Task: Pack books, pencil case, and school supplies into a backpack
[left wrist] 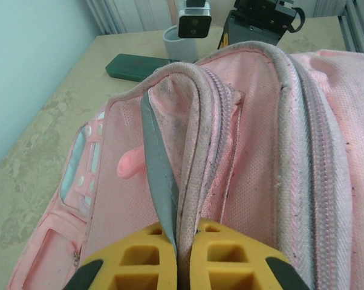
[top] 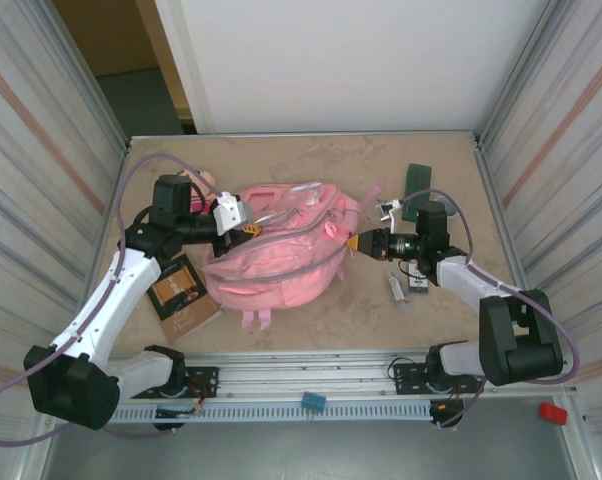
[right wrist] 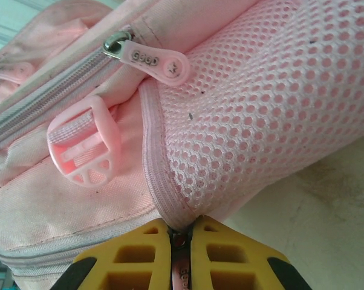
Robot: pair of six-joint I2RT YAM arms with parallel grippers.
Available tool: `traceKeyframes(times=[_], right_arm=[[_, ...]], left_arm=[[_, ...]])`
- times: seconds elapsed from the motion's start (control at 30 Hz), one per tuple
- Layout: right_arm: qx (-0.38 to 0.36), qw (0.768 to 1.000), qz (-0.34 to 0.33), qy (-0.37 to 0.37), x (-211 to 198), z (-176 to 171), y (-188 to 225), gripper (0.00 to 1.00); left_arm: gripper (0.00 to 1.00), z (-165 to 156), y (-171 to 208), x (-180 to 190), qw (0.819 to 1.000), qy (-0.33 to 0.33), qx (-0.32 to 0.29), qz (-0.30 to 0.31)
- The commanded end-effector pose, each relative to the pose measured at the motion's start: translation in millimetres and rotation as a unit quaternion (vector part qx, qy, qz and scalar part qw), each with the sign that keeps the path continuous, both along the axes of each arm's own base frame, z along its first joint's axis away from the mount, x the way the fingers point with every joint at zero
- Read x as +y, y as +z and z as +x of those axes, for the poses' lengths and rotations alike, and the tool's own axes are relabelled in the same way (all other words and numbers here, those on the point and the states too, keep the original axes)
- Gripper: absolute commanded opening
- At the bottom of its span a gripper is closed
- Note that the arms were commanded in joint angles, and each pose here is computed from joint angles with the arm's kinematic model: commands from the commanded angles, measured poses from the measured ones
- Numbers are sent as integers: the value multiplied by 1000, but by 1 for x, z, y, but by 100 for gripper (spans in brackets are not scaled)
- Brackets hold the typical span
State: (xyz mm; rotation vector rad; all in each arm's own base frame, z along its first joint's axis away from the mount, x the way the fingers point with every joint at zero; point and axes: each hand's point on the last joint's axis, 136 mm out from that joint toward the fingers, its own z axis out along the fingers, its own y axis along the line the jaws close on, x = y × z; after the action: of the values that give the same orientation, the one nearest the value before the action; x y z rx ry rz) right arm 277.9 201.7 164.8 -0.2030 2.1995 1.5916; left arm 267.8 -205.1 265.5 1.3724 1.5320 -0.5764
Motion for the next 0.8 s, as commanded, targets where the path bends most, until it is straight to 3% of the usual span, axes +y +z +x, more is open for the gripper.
traceKeyframes(times=[0.0, 0.2, 0.47, 0.6, 0.77], right_arm=[[3, 1000, -22, -7, 1, 0, 2, 0], [-3, 997, -79, 4, 16, -6, 9, 1], [8, 992, -123, 8, 22, -13, 13, 2], [20, 994, -107, 29, 26, -22, 23, 3], [46, 992, -118, 24, 27, -22, 21, 3]], left_arm=[[0, 18, 40, 4, 996, 36, -82, -26], [0, 44, 22, 11, 981, 152, -108, 56], [0, 66, -1, 35, 947, 285, -101, 109], [0, 74, -19, 46, 932, 320, -90, 142], [0, 71, -27, 33, 939, 315, -70, 121]])
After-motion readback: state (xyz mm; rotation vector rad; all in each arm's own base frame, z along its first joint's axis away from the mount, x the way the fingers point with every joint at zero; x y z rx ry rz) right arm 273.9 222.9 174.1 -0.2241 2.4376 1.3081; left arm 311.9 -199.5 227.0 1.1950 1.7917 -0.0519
